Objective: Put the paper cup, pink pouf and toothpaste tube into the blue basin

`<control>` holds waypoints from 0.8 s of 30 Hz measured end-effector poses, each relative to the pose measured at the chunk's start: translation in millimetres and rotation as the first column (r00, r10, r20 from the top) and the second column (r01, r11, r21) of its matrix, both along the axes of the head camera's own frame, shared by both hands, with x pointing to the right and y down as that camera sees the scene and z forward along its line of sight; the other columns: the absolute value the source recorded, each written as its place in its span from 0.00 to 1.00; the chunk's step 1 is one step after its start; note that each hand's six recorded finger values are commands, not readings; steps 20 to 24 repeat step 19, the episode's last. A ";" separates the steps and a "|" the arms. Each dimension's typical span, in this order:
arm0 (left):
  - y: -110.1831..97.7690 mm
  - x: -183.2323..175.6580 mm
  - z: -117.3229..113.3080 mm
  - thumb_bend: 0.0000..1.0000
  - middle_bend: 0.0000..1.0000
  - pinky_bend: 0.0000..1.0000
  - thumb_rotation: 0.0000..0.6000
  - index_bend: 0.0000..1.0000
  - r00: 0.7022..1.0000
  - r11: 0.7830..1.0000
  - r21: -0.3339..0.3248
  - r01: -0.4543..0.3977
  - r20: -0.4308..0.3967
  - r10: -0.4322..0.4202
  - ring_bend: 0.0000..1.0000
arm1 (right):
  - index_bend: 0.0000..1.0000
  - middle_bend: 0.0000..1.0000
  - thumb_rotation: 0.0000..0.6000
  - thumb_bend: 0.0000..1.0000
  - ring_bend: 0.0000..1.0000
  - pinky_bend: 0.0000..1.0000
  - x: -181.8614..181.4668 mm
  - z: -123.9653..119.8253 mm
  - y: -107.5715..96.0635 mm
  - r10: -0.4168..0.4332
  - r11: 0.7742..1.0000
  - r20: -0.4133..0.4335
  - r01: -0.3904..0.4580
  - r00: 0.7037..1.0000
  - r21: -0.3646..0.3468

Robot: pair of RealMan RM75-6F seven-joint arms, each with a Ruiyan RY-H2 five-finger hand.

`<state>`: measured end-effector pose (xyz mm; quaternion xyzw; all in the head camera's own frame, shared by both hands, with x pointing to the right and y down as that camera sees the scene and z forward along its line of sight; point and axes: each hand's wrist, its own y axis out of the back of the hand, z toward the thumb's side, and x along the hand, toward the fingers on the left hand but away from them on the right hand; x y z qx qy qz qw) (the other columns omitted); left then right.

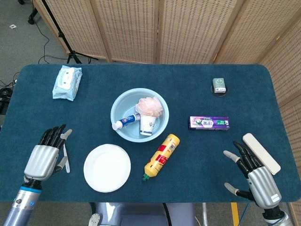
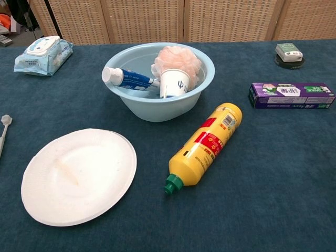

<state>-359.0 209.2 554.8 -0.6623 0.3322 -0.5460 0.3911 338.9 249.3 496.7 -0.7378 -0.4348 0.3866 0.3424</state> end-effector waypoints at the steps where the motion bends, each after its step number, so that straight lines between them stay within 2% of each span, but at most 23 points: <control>1: 5.8 -6.9 1.1 0.34 0.00 0.09 1.00 0.02 1.000 1.000 -0.013 0.006 0.010 -0.005 0.00 | 0.16 0.00 1.00 0.13 0.00 0.19 0.0 0.3 0.1 -0.003 1.000 -0.009 0.003 1.000 0.003; 3: 16.9 -18.5 2.6 0.34 0.00 0.09 1.00 0.02 0.999 0.999 -0.040 0.017 0.031 -0.016 0.00 | 0.16 0.00 1.00 0.13 0.00 0.19 0.0 1.0 0.1 -0.008 1.000 -0.032 0.009 0.999 0.013; 8: 26.4 -32.2 3.0 0.34 0.00 0.09 1.00 0.02 0.998 0.996 -0.073 0.052 0.038 -0.049 0.00 | 0.16 0.00 1.00 0.13 0.00 0.19 -2.3 3.5 1.1 -0.015 0.999 -0.070 0.017 0.997 0.028; 13: 24.7 -42.4 -2.7 0.34 0.00 0.09 1.00 0.02 0.996 0.995 -0.066 0.080 0.034 -0.078 0.00 | 0.16 0.00 1.00 0.13 0.00 0.19 -7.5 5.5 2.4 -0.025 0.999 -0.072 0.027 0.997 0.025; 24: 25.5 -43.1 -0.7 0.34 0.00 0.09 1.00 0.02 0.996 0.994 -0.077 0.082 0.032 -0.080 0.00 | 0.16 0.00 1.00 0.13 0.00 0.19 -10.7 10.0 4.9 -0.037 0.999 -0.078 0.038 0.996 0.007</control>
